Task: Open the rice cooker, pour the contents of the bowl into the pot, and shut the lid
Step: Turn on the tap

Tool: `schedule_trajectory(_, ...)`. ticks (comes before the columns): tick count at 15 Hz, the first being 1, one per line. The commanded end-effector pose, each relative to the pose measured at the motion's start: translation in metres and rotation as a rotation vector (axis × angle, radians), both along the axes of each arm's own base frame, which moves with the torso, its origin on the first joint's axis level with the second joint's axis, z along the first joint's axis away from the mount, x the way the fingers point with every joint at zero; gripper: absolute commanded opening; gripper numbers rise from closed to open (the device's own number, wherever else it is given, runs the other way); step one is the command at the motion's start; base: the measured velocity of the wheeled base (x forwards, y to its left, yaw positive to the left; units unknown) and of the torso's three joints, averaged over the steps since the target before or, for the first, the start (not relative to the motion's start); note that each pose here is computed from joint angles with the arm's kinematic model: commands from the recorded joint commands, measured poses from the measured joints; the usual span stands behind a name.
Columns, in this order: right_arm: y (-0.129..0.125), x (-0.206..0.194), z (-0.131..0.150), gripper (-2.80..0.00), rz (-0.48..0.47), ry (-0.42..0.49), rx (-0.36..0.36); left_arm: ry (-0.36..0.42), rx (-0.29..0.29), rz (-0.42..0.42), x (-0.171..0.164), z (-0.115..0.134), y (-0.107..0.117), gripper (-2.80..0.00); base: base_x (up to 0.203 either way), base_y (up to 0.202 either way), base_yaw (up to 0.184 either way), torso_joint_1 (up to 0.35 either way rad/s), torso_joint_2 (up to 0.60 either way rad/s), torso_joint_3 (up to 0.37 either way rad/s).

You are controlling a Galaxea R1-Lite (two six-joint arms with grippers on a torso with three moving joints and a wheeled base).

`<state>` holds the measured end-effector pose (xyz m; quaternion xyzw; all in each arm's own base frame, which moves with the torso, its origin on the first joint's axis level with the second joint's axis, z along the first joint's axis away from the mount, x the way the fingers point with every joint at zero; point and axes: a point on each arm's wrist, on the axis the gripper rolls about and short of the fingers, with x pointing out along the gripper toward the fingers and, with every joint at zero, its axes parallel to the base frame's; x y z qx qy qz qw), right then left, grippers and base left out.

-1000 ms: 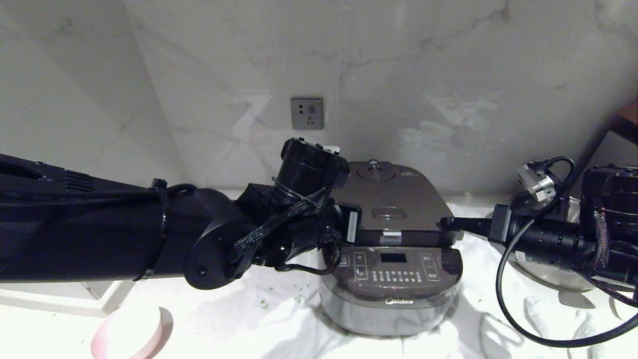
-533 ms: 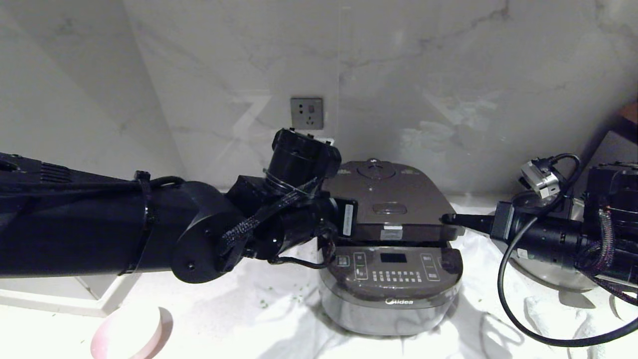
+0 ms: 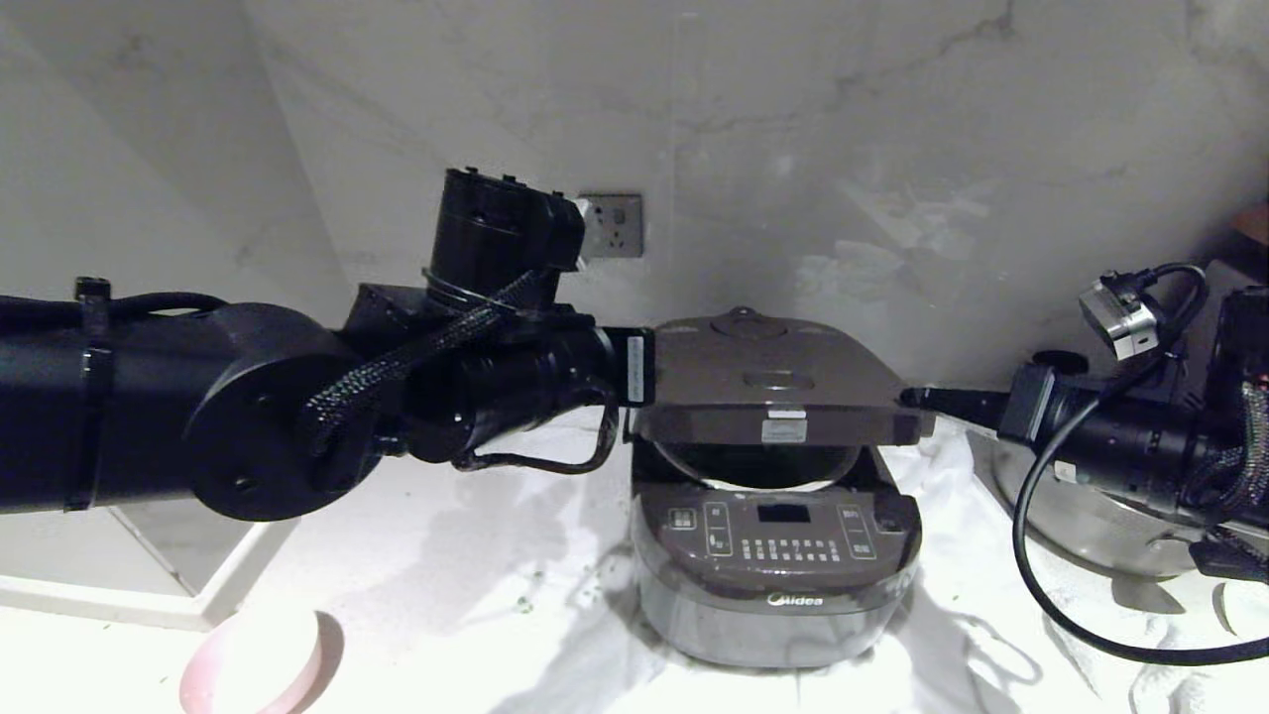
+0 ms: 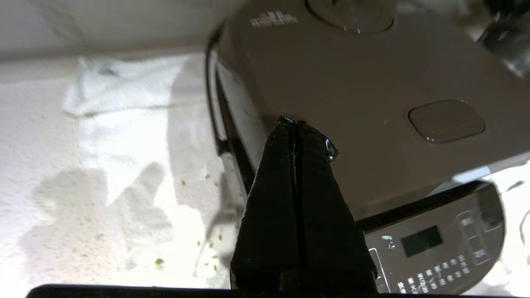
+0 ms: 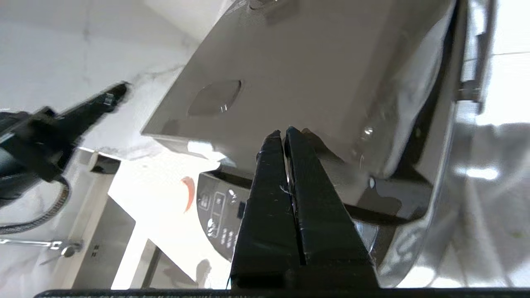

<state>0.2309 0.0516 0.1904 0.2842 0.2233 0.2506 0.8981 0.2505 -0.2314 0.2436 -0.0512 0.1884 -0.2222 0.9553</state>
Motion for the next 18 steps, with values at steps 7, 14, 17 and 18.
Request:
schedule_trajectory(7,-0.013,-0.042,0.05,-2.8,-0.182,-0.233,-0.155,-0.128,-0.091,0.084,-0.05,0.048,0.078,-2.8,0.0,0.0,0.0,0.0,0.0,0.0)
schedule_trajectory(14,-0.02,-0.072,0.038,-2.8,-0.19,-0.251,-0.254,-0.292,-0.083,0.276,-0.139,0.064,0.183,-2.8,0.0,0.0,0.0,0.0,0.0,0.0)
schedule_trajectory(17,-0.024,-0.096,0.042,-2.8,-0.182,-0.227,-0.265,-0.297,-0.076,0.273,-0.179,0.063,0.203,-2.8,0.0,0.0,0.0,0.0,0.0,0.0)
schedule_trajectory(18,-0.026,-0.106,0.047,-2.8,-0.183,-0.244,-0.26,-0.305,-0.086,0.249,-0.195,0.062,0.21,-2.8,0.0,0.0,0.0,0.0,0.0,0.0)
